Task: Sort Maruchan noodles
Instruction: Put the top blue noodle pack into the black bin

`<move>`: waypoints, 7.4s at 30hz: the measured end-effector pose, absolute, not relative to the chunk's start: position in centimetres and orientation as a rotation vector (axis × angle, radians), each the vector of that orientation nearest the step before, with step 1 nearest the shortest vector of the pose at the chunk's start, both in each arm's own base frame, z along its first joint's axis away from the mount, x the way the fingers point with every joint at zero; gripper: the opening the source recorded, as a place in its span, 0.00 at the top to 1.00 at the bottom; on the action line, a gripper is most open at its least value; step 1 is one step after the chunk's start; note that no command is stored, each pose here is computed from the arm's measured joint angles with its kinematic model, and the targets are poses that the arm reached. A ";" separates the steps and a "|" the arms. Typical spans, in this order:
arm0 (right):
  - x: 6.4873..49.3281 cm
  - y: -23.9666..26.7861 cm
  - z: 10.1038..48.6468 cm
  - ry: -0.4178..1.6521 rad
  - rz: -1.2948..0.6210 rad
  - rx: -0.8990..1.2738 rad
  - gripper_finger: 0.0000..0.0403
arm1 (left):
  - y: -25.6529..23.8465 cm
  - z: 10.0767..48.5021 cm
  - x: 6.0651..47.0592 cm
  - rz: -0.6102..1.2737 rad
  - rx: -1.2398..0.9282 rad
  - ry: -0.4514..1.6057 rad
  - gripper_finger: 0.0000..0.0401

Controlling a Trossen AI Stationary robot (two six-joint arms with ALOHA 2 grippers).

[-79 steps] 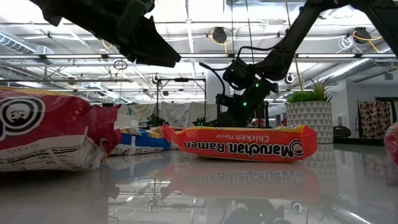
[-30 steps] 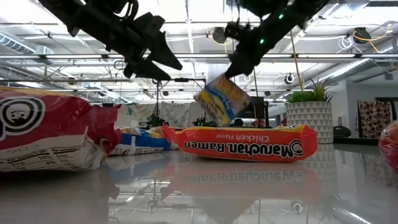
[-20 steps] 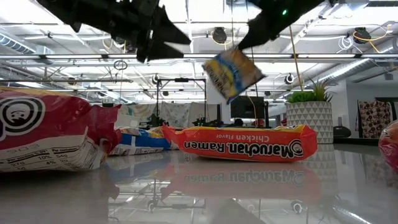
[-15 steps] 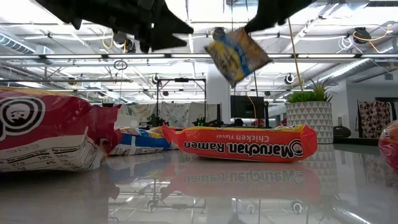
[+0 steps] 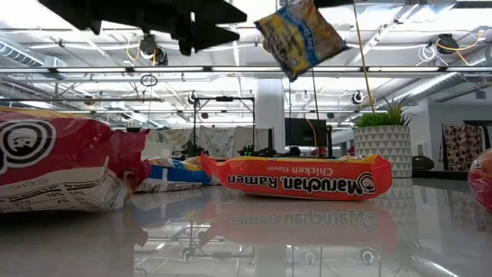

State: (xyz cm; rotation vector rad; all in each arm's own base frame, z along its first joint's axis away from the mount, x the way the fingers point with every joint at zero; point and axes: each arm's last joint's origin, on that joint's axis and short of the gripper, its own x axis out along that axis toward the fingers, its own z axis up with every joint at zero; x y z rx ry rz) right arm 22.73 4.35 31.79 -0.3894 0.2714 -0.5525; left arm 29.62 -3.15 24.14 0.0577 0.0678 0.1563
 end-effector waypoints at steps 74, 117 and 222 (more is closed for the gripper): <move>25.7 17.2 29.1 -0.118 -0.444 -0.205 1.00 | -17.8 20.4 32.9 0.138 -0.035 -0.042 0.26; 25.6 17.5 28.8 -0.066 -0.472 -0.259 1.00 | -17.8 20.5 32.7 0.189 0.003 -0.027 0.71; 44.0 23.6 14.3 0.413 0.161 -0.650 0.61 | -15.1 22.6 22.2 0.121 -0.032 0.815 0.83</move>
